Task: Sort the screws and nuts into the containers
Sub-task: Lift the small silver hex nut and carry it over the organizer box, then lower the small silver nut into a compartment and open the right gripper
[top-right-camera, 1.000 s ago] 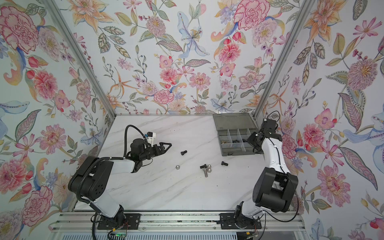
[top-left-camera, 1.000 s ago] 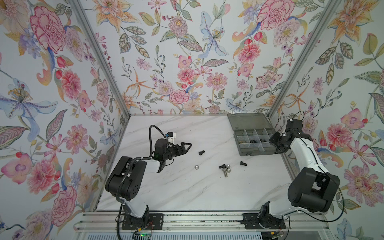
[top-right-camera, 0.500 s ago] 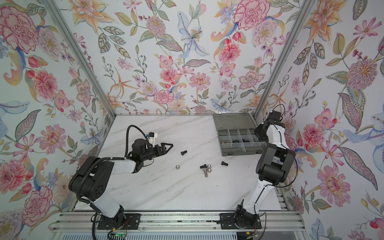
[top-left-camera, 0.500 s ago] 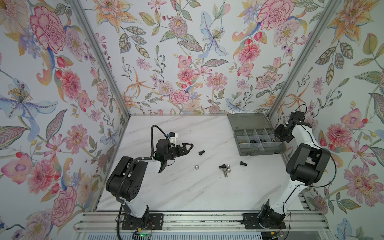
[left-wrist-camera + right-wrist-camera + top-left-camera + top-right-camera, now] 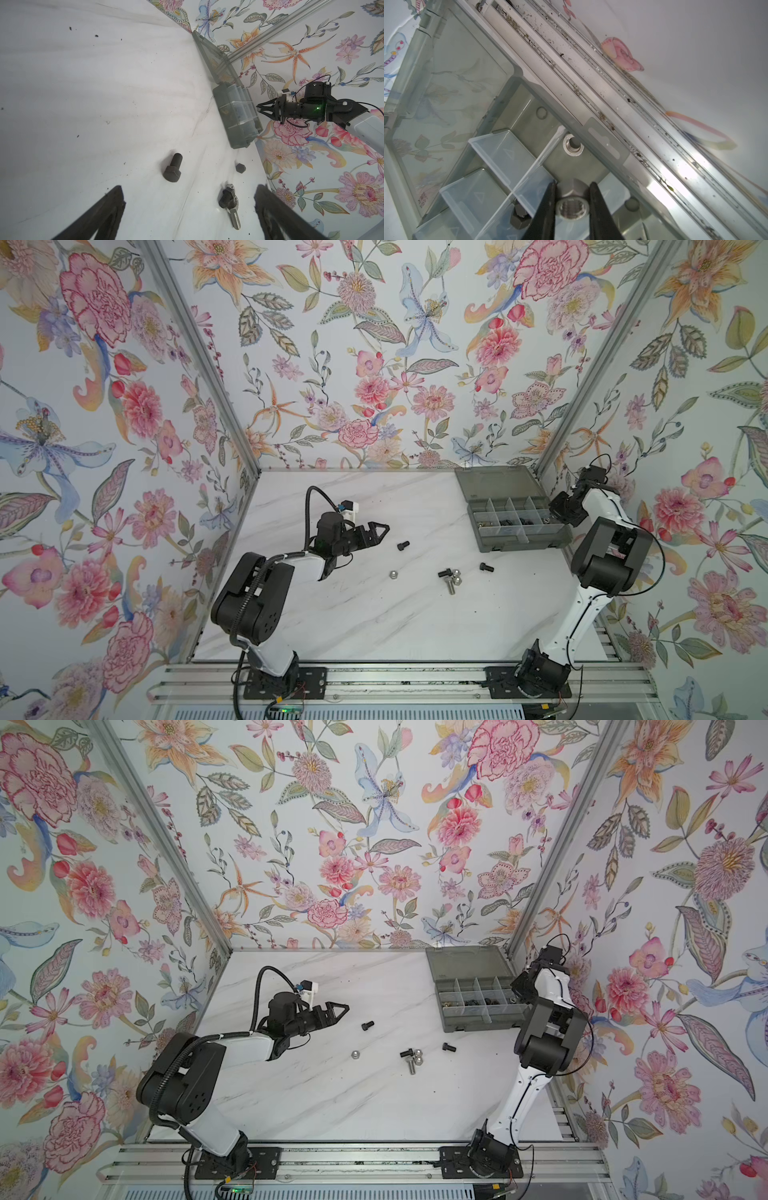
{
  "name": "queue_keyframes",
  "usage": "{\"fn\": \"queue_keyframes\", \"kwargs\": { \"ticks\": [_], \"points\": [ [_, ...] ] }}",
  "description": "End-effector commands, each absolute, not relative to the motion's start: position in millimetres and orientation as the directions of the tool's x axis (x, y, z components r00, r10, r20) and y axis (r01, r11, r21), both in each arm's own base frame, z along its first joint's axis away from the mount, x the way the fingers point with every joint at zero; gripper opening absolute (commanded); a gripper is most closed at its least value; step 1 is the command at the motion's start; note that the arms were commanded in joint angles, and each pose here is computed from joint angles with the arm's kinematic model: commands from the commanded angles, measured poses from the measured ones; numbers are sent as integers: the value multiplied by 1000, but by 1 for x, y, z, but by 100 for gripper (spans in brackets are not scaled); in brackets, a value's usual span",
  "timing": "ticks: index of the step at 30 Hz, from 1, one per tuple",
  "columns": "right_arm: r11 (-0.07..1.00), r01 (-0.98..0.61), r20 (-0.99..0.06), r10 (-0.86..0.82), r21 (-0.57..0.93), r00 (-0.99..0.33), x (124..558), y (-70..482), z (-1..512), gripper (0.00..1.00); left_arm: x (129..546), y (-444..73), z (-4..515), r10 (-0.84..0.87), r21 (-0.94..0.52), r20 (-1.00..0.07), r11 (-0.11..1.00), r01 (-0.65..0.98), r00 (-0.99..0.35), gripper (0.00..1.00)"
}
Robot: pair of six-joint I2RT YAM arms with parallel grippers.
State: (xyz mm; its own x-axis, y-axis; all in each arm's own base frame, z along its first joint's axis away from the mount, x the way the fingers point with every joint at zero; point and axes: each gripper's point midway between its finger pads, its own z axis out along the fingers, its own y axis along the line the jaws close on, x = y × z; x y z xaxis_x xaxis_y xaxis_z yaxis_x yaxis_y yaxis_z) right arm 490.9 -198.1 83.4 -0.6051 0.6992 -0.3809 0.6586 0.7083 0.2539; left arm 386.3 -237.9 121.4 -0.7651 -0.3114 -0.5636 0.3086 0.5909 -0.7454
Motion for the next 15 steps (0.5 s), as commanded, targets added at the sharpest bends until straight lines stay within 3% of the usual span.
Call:
{"fn": "queue_keyframes", "kwargs": {
  "ticks": [1, 6, 12, 15],
  "points": [
    [723, 642, -394, 684, 255, -614, 499, -200, 85, 1, 390, -243, 133, -291, -720, -601, 602, 346, -744, 99],
    [728, 636, -391, 680, 257, -620, 504, -198, 81, 1, 391, -245, 134, -291, -722, -601, 596, 350, -744, 99],
    [730, 630, -376, 679, 264, -630, 506, -195, 76, 21, 391, -248, 133, -289, -726, -598, 590, 352, -748, 99],
    [733, 624, -369, 677, 270, -636, 507, -193, 76, 24, 392, -247, 134, -290, -725, -601, 591, 354, -745, 99]
  ]
}}
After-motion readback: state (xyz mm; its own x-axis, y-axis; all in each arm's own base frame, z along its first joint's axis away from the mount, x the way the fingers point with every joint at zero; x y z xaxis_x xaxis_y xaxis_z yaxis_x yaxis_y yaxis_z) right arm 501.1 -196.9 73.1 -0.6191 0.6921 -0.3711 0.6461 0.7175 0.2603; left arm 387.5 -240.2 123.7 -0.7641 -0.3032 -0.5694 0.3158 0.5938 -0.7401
